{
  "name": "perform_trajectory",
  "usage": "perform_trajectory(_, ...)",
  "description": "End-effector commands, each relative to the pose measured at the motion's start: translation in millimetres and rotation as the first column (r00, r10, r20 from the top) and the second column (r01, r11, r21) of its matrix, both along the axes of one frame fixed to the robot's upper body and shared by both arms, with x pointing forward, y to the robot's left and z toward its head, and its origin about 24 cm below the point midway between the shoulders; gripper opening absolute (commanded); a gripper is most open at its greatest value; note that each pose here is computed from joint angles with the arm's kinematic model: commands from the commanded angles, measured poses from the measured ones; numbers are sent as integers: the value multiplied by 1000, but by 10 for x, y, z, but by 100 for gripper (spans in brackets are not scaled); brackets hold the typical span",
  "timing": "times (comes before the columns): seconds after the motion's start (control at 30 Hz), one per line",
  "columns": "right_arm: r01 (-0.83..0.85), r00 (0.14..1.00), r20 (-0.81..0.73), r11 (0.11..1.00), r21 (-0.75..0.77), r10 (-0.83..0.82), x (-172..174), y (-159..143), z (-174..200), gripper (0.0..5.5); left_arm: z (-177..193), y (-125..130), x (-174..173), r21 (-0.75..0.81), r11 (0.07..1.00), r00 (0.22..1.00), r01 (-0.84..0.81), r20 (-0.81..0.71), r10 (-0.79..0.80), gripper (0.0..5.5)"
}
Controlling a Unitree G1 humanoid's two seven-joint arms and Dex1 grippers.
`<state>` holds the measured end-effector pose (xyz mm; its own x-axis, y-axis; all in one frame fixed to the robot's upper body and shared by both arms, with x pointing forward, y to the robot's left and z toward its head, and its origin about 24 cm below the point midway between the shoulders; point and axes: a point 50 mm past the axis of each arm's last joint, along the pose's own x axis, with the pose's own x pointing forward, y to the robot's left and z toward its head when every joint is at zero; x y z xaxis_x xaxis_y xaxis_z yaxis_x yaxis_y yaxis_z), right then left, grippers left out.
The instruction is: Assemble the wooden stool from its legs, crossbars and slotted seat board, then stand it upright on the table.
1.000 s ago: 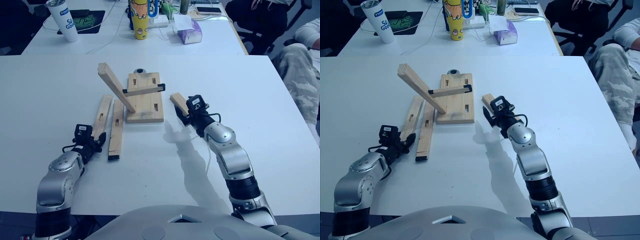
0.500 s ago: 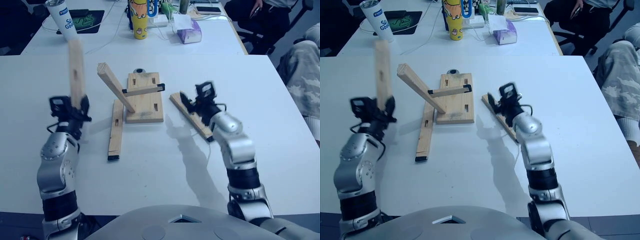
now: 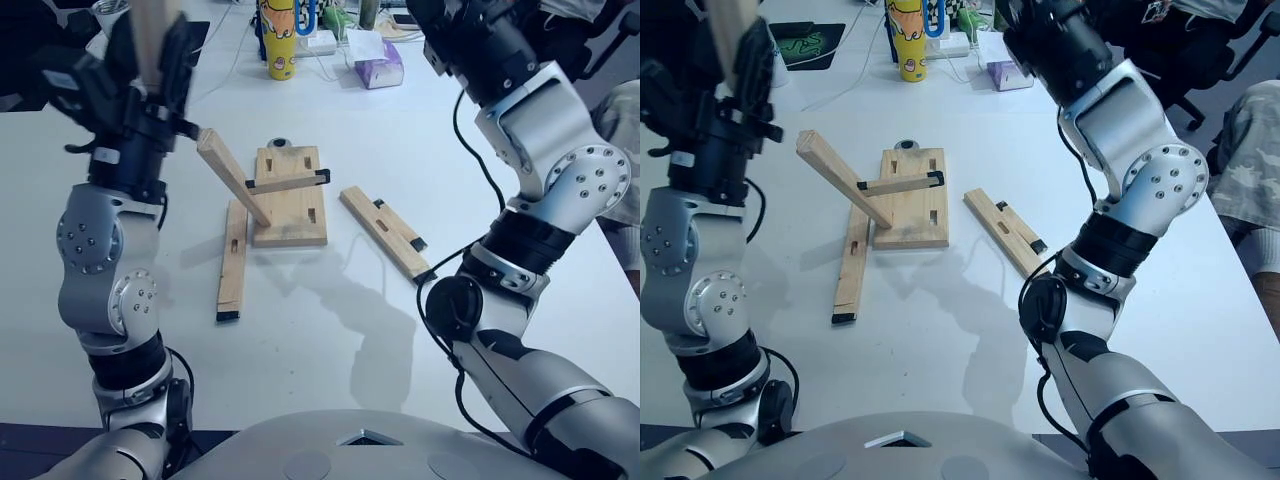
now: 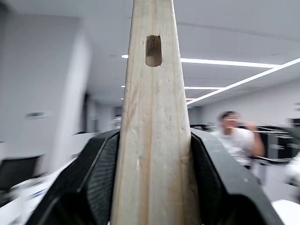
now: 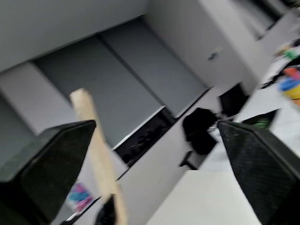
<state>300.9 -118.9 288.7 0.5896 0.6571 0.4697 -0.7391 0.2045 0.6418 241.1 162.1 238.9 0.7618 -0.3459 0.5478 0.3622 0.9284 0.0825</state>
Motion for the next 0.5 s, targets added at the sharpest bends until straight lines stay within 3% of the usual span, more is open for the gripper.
perform_trajectory(0.03,-74,997,25,997,-22,75,-101,69,108,537,87,-108,-41,64,996,998,60,2,-60,205)
perform_trajectory(0.23,-101,994,34,993,-66,103,-145,138,150,540,-15,-204,-29,193,977,995,90,-58,-80,205)
perform_trajectory(0.37,-110,993,32,992,-56,112,-139,150,170,540,-186,-315,-50,369,916,985,157,-125,-118,205)
perform_trajectory(0.5,-120,993,17,993,-18,121,-137,143,159,540,-279,-358,-87,386,898,974,211,-156,-162,205)
